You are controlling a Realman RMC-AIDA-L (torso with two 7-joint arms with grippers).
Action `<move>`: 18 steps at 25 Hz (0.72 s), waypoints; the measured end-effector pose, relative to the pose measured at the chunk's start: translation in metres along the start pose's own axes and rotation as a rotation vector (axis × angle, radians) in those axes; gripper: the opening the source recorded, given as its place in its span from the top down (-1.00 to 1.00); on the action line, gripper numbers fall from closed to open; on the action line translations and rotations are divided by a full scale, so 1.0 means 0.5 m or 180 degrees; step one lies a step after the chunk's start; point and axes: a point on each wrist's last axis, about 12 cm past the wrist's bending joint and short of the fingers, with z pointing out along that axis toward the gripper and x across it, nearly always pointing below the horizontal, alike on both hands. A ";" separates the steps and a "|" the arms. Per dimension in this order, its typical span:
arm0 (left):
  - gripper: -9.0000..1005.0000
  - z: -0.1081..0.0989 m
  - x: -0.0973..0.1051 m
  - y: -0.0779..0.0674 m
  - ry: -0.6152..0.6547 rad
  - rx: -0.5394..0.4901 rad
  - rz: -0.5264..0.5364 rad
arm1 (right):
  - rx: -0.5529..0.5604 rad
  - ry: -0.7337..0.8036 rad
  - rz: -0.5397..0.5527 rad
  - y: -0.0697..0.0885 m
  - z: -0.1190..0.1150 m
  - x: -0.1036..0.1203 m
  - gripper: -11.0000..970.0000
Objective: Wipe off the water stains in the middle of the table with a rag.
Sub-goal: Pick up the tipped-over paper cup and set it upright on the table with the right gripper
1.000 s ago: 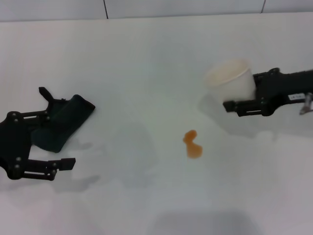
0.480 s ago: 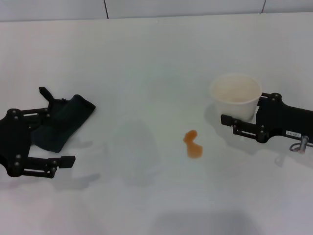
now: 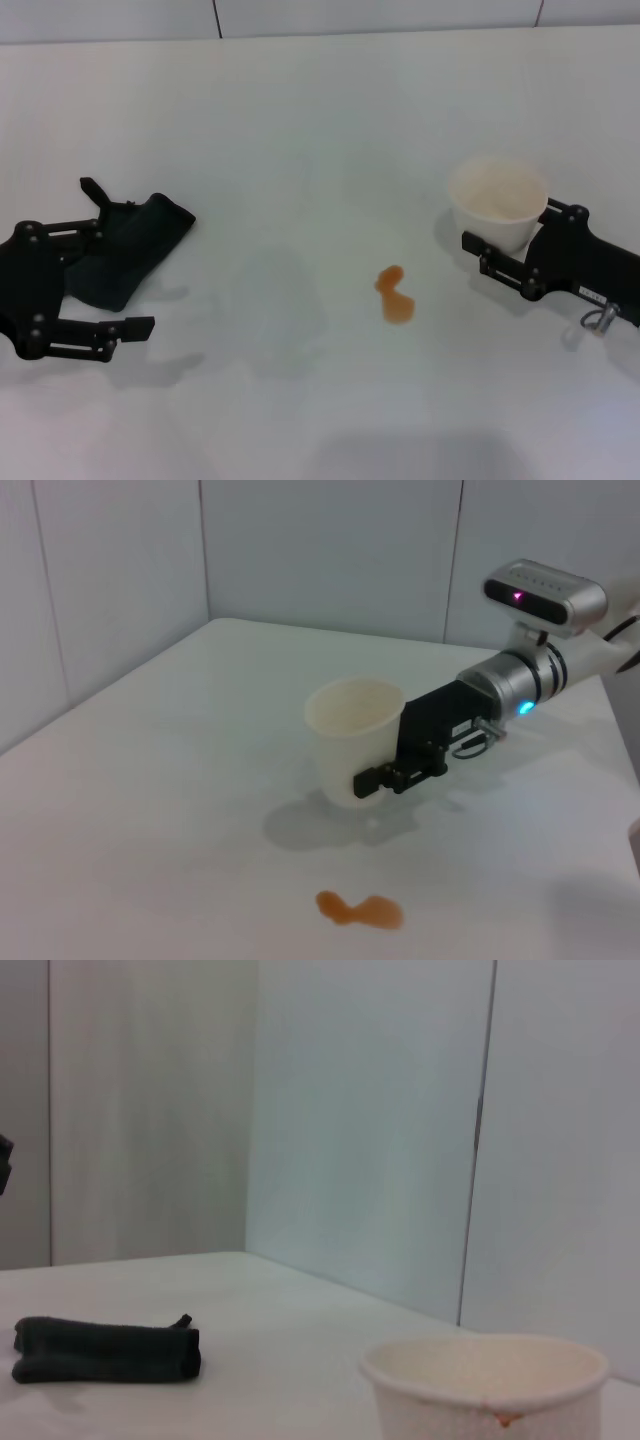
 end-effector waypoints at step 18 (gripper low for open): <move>-0.68 0.003 0.006 -0.003 0.0022 0.0003 -0.0031 | 0.0014 0.0212 0.0201 0.036 -0.021 0.039 -0.28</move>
